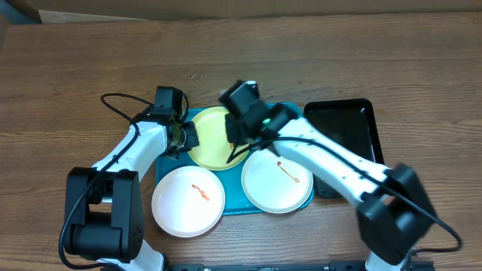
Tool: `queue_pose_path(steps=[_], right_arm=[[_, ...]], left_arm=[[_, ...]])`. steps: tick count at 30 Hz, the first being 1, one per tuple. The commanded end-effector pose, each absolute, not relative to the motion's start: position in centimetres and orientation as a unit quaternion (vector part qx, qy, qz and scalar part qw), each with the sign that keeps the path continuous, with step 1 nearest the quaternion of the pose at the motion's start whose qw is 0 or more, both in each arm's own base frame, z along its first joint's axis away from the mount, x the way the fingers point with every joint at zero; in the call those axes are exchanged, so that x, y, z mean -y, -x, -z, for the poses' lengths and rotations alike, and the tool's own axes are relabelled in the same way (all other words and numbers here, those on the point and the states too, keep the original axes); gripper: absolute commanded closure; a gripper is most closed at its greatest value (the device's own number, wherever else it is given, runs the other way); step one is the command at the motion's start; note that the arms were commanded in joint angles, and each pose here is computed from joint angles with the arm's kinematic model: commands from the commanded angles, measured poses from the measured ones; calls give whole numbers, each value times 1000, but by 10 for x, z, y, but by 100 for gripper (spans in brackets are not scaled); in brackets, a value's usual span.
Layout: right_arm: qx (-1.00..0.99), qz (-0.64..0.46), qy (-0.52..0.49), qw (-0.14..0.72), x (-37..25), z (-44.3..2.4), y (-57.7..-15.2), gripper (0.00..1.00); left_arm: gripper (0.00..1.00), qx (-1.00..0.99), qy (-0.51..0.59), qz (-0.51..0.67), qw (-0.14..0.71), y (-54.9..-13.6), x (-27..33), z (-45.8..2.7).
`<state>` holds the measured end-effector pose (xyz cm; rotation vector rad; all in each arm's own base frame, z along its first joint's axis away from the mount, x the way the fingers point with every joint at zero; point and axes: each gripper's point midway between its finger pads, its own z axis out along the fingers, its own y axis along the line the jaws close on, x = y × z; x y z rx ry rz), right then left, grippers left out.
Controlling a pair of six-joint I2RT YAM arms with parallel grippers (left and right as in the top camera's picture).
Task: Clean dirty plates on tray and stack at the side
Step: 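Scrub the yellow-rimmed plate with the sponge in the right gripper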
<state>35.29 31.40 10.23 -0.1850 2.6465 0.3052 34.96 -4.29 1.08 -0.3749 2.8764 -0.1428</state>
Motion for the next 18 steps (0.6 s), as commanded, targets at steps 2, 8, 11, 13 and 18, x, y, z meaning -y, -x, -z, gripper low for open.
queue_pose_path(steps=[2,8,11,13,18], right_arm=[[-960,-69,43,268,-317,-82,-367,96],[-961,-47,39,270,-315,-59,-376,96],[-961,-47,37,269,-317,-52,-377,96],[-962,-47,38,266,-319,-45,-378,96],[-969,-34,19,246,-314,-22,-374,96]], left_arm=[[96,-980,136,46,135,-360,38,-18],[96,-980,136,45,134,-360,38,-17],[96,-980,136,45,134,-360,38,-17],[96,-980,136,45,134,-360,38,-17],[96,-980,136,45,134,-360,38,-17]])
